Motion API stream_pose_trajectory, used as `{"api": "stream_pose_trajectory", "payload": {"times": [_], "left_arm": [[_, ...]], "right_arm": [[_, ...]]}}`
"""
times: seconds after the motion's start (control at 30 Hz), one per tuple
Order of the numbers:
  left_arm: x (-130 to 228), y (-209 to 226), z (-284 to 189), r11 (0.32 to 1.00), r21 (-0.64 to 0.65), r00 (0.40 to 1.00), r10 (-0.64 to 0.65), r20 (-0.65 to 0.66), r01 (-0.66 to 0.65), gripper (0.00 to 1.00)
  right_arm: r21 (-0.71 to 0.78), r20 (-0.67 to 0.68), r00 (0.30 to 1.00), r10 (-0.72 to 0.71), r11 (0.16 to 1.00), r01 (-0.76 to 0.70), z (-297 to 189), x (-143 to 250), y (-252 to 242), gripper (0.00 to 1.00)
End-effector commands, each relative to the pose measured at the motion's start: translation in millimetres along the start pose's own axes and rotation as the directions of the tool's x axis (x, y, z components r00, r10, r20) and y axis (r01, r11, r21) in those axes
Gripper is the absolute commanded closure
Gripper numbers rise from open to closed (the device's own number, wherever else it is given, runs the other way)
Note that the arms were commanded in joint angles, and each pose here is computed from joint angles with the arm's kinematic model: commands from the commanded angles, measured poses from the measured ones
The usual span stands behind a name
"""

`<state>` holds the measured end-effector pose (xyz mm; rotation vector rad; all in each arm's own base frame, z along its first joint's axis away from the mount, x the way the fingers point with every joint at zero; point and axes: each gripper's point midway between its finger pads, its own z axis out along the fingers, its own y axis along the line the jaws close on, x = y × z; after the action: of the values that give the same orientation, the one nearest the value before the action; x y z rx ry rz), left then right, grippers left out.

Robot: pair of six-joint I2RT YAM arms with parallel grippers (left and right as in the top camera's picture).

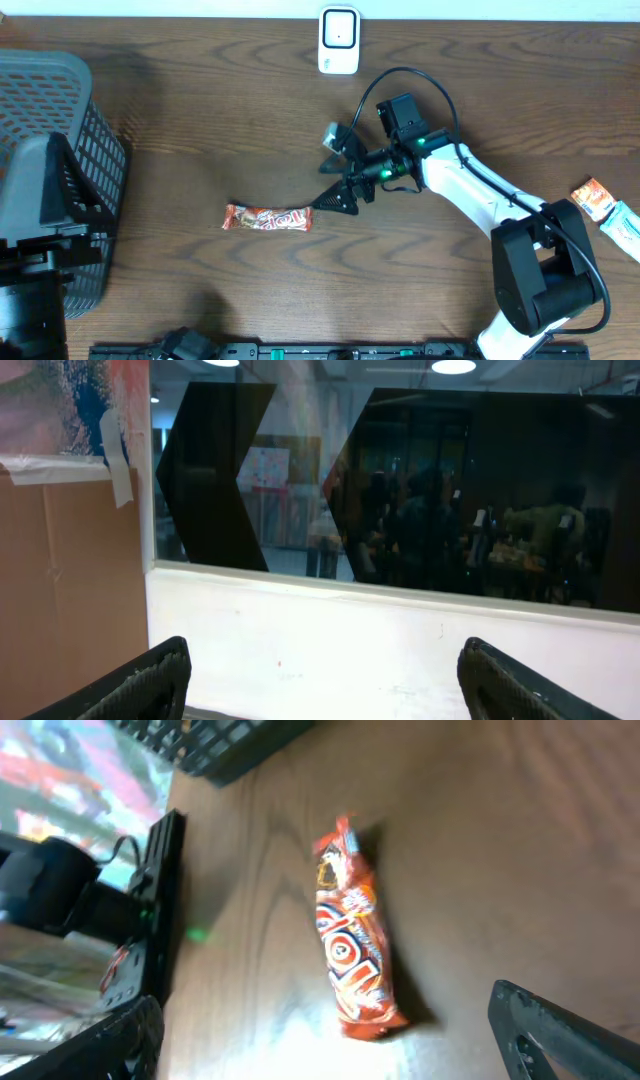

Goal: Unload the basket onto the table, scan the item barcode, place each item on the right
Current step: 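Close the right gripper on the orange candy bar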

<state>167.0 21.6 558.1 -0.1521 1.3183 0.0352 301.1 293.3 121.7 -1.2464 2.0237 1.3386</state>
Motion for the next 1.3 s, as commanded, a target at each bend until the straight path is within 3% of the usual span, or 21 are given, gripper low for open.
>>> {"api": "stream_pose_trajectory", "payload": {"times": [0.0,0.13,0.23,0.37,0.47,0.57,0.77,1.03,1.17,1.27], "left_arm": [[0,0,-1,1.0,0.002,1.0,-0.011,0.004,0.011,0.14],[0,0,-1,1.0,0.002,1.0,-0.009,0.002,0.009,0.14],[0,0,-1,1.0,0.002,1.0,-0.009,0.001,0.009,0.14],[1,0,-1,1.0,0.002,1.0,-0.008,-0.001,0.008,0.14],[1,0,-1,1.0,0.002,1.0,-0.008,0.0,0.008,0.14],[1,0,-1,1.0,0.002,1.0,-0.008,0.0,0.008,0.14],[1,0,-1,1.0,0.002,1.0,-0.008,0.0,0.008,0.14],[1,0,-1,1.0,0.002,1.0,-0.008,0.0,0.008,0.14],[1,0,-1,1.0,0.002,1.0,-0.008,0.0,0.008,0.14],[1,0,-1,1.0,0.002,1.0,-0.008,0.0,0.008,0.14]], "right_arm": [[0.005,0.042,0.991,0.13,0.991,-0.13,-3,-16,-3,0.01],[-0.069,0.056,0.921,0.386,0.921,-0.382,-1,-29,7,0.01],[-0.063,0.041,0.896,0.442,0.896,-0.439,2,-25,7,0.01],[0.115,0.031,0.89,0.455,0.883,-0.455,10,-8,-14,0.01],[0.329,-0.003,0.854,0.52,0.808,-0.49,13,24,-34,0.01],[0.409,-0.026,0.865,0.501,0.795,-0.448,17,32,-39,0.01],[0.362,-0.046,0.876,0.481,0.825,-0.434,36,37,-46,0.01],[0.128,-0.149,0.815,0.56,0.828,-0.545,80,73,-37,0.01],[0.098,-0.219,0.78,0.586,0.808,-0.58,95,96,-29,0.01],[0.103,-0.274,0.772,0.573,0.816,-0.569,99,109,-20,0.12]]}}
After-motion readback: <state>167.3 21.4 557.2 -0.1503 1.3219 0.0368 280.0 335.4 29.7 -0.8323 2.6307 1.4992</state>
